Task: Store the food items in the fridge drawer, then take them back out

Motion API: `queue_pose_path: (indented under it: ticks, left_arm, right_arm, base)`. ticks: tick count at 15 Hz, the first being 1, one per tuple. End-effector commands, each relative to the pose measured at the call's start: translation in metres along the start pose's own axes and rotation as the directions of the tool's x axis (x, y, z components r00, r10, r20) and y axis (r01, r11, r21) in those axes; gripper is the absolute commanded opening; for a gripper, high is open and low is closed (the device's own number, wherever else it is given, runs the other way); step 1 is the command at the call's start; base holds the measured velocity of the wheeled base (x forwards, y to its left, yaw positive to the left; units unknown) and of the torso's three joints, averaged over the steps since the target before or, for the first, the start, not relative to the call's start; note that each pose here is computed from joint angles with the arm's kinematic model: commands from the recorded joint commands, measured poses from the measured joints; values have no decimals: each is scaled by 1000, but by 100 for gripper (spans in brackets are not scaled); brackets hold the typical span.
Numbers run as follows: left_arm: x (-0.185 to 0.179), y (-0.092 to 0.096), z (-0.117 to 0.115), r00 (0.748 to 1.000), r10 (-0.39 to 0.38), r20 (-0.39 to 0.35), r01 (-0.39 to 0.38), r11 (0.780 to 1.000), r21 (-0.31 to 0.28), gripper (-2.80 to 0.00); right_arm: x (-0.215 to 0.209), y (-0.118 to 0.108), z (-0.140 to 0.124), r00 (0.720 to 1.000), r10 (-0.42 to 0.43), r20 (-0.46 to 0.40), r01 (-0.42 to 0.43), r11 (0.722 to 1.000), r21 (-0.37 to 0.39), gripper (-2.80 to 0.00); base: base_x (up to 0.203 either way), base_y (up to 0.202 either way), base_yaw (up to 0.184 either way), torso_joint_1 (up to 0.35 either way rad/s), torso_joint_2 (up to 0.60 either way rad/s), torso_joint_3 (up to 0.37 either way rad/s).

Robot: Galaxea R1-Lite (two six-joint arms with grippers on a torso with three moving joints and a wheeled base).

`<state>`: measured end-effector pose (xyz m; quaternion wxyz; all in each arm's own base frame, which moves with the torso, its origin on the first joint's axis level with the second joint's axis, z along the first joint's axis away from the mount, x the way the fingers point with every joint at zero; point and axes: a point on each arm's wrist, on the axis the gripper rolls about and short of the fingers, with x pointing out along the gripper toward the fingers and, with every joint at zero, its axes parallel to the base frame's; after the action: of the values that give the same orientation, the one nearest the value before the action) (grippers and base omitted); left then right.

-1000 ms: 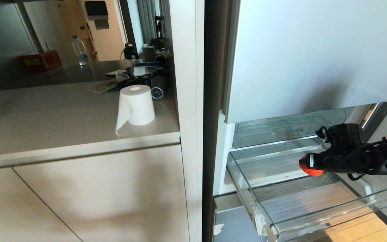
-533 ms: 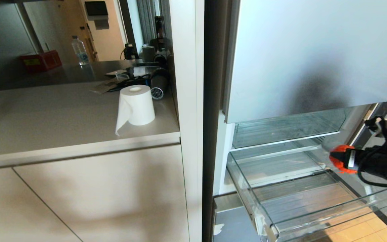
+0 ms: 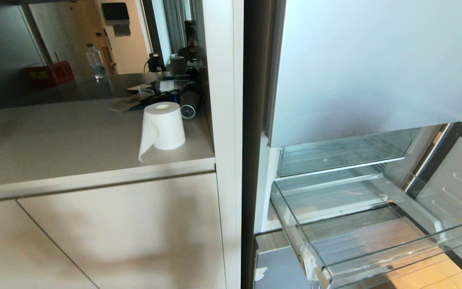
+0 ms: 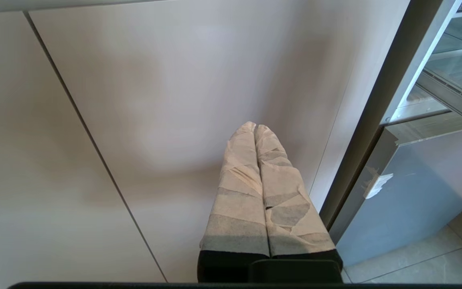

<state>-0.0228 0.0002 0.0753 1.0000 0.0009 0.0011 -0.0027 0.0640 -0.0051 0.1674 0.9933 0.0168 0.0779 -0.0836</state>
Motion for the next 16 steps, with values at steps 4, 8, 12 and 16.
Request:
queue_pose_path:
  ticks: [4, 8, 12, 16]
  left_arm:
    - [0, 0, 0, 1000, 1, -1, -1, 1000, -2, -280]
    - [0, 0, 0, 1000, -1, 1, 1, 1000, -2, -280]
    - [0, 0, 0, 1000, 1, -1, -1, 1000, -1, -280]
    - [0, 0, 0, 1000, 1, 1, -1, 1000, -2, -280]
  right_arm:
    - [-52, -9, -84, 986, 165, -16, -165, 986, -6, -280]
    - [-53, -8, -93, 971, 238, -39, -238, 971, -21, -280]
    - [-71, -11, -99, 958, 215, 188, -215, 976, -24, -280]
    - [-71, -12, -101, 967, 171, 189, -168, 985, -30, -280]
  base:
    - [0, 0, 0, 0, 0, 0]
    - [0, 0, 0, 0, 0, 0]
    - [0, 0, 0, 0, 0, 0]
    - [0, 0, 0, 0, 0, 0]
